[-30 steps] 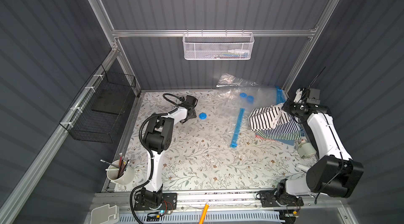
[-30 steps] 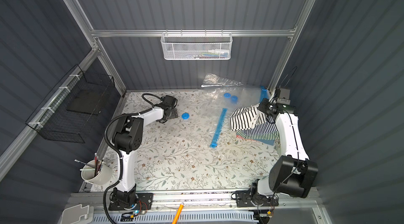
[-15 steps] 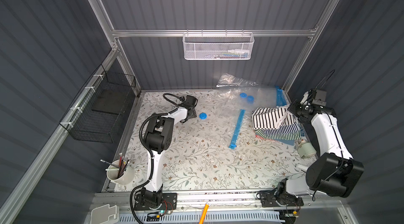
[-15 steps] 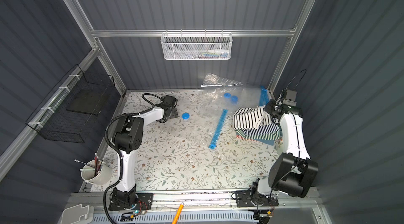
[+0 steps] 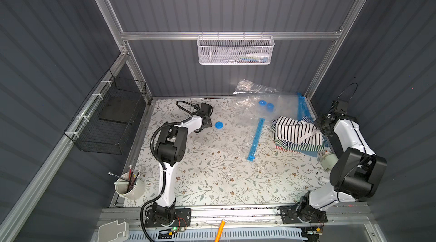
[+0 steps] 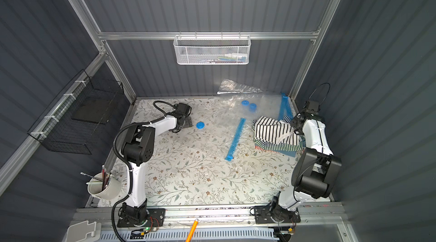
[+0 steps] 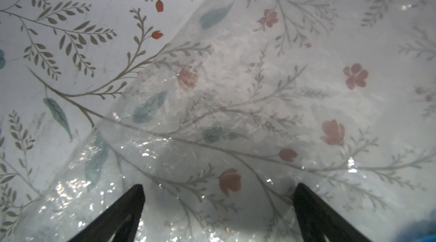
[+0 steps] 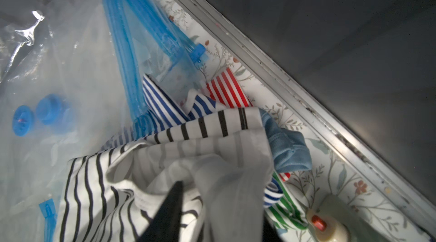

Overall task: Take the tank top out of the vacuum bag
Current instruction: Take out the tank top from the vacuum bag, then adjust the tank top.

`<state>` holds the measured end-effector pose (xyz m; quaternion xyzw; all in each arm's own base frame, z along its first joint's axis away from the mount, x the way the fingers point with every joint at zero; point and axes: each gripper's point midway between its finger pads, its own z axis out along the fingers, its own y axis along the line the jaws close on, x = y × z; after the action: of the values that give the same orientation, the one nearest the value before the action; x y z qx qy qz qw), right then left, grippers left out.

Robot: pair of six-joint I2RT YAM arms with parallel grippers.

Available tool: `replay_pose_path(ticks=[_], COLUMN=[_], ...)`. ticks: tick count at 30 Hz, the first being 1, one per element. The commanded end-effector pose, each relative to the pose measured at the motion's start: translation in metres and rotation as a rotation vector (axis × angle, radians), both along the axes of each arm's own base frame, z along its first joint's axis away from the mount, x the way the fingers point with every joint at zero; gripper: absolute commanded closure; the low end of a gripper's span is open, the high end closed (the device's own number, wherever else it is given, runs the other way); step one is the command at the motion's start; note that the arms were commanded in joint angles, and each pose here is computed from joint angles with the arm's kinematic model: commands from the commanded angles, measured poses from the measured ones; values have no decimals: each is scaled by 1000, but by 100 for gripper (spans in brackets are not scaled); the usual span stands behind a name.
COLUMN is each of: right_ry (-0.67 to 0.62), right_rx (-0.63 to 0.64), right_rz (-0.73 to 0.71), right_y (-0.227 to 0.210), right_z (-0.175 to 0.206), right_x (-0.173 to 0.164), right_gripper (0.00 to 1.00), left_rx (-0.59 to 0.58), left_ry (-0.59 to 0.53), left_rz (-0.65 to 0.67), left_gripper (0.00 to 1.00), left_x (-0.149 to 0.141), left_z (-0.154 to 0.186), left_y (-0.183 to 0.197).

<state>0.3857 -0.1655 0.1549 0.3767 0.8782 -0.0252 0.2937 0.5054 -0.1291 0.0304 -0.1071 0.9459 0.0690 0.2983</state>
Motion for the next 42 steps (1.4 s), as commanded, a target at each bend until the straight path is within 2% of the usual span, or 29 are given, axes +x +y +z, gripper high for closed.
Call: replay_pose_path(ticks=[1,5,10,15,17,23,25,27,29,33,37,40,42], right_ry=[-25,-45,-58,-257,-284,-186,-106,-10,20,41,155,221,250], right_rx=[-64,-112,-159,-41,-14,-5,-57,-166,-161,-92,-152,-191,-202], right_rz=[-45,-58,-22,225,280,266,221,175,196,253,265,289,302], right_y=[-12,-15,-8,51,66,63,51,35,34,48,47,50,53], right_z=[14,28,40,50,47,17,7,2,-2,-16,-36,-46,-53], right_x=[-3,-10,-12,16,22,34,30,24,27,37,36,37,38], right_gripper=[17,7,4,1,1,1,1,1,1,8,21,36,38], left_rx=[43,39,16,-25,-25,-9,-13,-17,-27,-34,-14,6,14], left_ry=[159,140,137,67,26,-50,-66,-76,-85,-94,-100,-109,-111], left_rz=[-38,-43,-80,-151,-165,-164,-166,-167,-171,-172,-169,-162,-161], left_gripper=[0,0,0,0,0,0,0,0,0,0,0,0,0], left_x=[-30,-28,-25,-24,-24,-24,-25,-26,-28,-29,-30,-30,-30], left_z=[-38,-26,-10,24,39,80,88,93,97,101,105,108,110], left_y=[8,7,-1,-13,-13,-8,-9,-8,-10,-10,-7,-3,-1])
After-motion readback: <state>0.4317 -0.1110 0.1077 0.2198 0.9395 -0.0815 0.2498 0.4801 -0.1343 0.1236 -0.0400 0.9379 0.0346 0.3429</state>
